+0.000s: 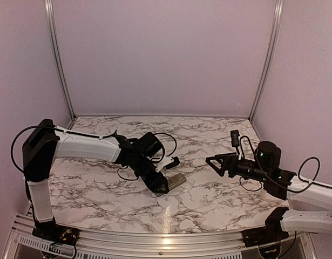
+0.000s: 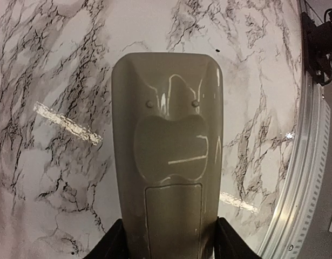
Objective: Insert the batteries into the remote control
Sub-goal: Pick up the remote control from the center of the board, then pass from the left arm to the right
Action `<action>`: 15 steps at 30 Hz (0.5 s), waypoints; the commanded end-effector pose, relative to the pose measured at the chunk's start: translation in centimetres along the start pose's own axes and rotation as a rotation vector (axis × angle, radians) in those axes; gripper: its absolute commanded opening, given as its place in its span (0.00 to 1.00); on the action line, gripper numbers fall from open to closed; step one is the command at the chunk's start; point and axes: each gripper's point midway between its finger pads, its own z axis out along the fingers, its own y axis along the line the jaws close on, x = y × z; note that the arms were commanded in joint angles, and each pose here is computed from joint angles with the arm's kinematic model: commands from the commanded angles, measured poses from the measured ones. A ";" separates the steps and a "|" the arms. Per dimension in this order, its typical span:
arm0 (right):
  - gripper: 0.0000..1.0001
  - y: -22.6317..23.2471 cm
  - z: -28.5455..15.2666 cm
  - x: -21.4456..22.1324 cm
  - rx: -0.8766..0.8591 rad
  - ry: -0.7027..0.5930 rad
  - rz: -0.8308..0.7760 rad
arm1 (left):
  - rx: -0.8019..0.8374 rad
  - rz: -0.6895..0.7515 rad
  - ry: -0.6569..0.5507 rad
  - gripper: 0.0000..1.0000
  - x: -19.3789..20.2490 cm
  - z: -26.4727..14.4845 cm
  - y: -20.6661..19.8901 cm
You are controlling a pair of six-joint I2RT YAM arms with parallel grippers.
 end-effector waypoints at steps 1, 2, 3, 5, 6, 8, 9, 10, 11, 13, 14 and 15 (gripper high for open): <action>0.83 3.6 1.1 -2.3 -0.180 -0.004 -0.056 | 0.196 0.138 -0.313 0.19 -6.1 -6.3 -5.3; 0.82 4.1 1.3 -2.5 -0.209 0.001 -0.061 | 0.218 0.129 -0.343 0.19 -6.4 -7.2 -5.6; 0.82 4.6 1.5 -2.6 -0.236 0.006 -0.063 | 0.243 0.132 -0.379 0.19 -6.8 -8.1 -6.0; 0.82 5.7 1.7 -3.1 -0.292 0.005 -0.072 | 0.299 0.145 -0.454 0.19 -7.5 -10.1 -6.9; 0.82 6.2 1.8 -3.4 -0.319 0.006 -0.073 | 0.333 0.151 -0.498 0.19 -8.0 -11.2 -7.3; 0.83 7.5 1.9 -3.9 -0.378 0.007 -0.079 | 0.374 0.171 -0.571 0.19 -8.8 -13.0 -8.0; 0.83 8.2 2.0 -4.1 -0.408 0.009 -0.083 | 0.396 0.178 -0.597 0.19 -9.0 -13.7 -8.3; 0.83 9.0 2.1 -4.2 -0.439 0.011 -0.090 | 0.418 0.184 -0.619 0.19 -9.1 -14.2 -8.7; 0.83 9.8 2.2 -4.4 -0.468 0.014 -0.095 | 0.439 0.191 -0.637 0.19 -9.2 -14.7 -9.1; 0.82 11.3 2.3 -4.5 -0.527 0.018 -0.108 | 0.466 0.197 -0.662 0.19 -9.2 -15.3 -9.6; 0.82 12.3 2.4 -4.5 -0.559 0.025 -0.115 | 0.479 0.204 -0.675 0.19 -9.2 -15.6 -9.8; 0.81 13.0 2.6 -4.4 -0.582 0.031 -0.123 | 0.491 0.208 -0.688 0.19 -9.2 -15.9 -10.0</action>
